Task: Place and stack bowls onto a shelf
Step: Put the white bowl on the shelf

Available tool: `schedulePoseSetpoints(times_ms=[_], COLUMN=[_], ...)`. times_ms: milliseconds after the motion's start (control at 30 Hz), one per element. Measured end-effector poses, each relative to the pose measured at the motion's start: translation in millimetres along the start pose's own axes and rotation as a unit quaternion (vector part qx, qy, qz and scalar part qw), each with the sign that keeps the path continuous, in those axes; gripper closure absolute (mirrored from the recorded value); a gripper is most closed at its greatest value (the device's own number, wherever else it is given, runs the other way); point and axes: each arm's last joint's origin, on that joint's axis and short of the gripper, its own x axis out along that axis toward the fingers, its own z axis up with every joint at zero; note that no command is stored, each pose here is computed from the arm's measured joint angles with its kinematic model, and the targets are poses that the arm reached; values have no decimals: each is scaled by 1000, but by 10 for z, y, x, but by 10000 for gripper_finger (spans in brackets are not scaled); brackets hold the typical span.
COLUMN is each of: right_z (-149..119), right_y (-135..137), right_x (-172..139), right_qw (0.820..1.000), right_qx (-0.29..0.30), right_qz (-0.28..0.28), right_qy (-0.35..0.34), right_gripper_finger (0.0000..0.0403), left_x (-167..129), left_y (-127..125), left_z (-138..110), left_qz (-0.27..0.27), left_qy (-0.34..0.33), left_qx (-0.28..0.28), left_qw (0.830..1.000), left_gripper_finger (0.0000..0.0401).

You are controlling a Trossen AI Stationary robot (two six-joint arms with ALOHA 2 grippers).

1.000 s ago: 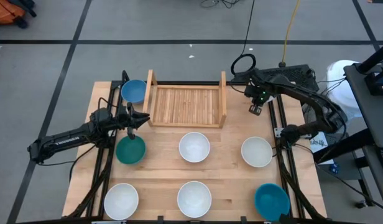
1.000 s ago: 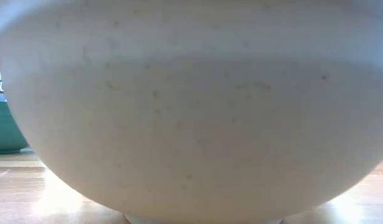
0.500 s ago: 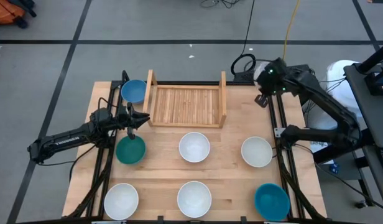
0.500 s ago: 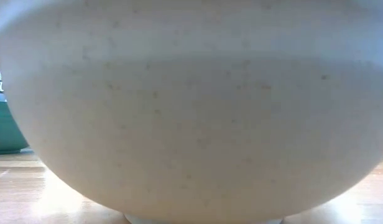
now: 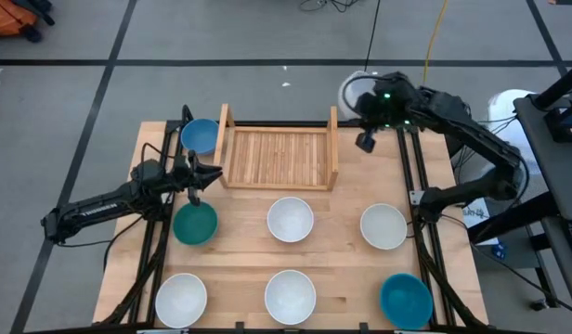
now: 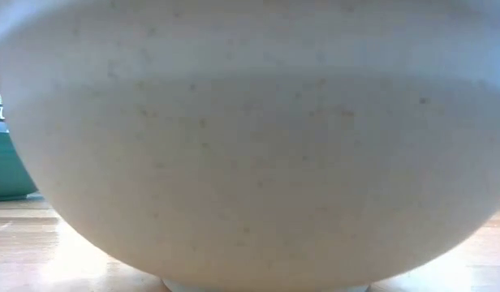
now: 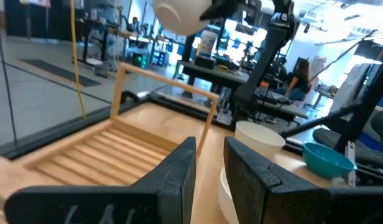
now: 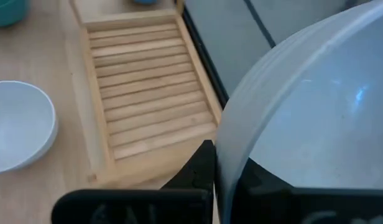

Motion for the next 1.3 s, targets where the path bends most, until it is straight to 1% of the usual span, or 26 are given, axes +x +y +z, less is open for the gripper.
schedulePoseSetpoints(times_ms=[67,167,300,467,633,733,1033,1200,1300], right_z=[68,147,274,394,420,395,209,50,-40], right_y=[28,81,150,240,330,389,493,551,577], right_x=[111,310,575,853,1115,1307,1941,2234,2352], right_qw=[1000,999,997,991,986,983,975,964,958], right_qx=[-10,-34,-46,-64,-72,-77,-84,-89,-87], right_qz=[7,29,67,107,145,168,194,211,219], right_qy=[5,12,-15,-47,-40,-19,73,132,166], right_gripper_finger=[403,403,403,403,403,403,403,403,403], left_x=[-4,-12,-32,-44,-56,-62,-65,-65,-65], left_y=[-8,-5,-7,-28,-52,-66,-72,-71,-71], left_z=[46,64,92,169,249,296,313,313,314], left_qz=[9,31,57,58,57,55,54,55,55], left_qy=[1,25,55,52,47,40,38,38,37], left_qx=[8,8,3,2,3,4,2,2,1], left_qw=[1000,999,997,997,997,998,998,998,998], left_gripper_finger=[313,313,313,313,313,313,313,313,313])
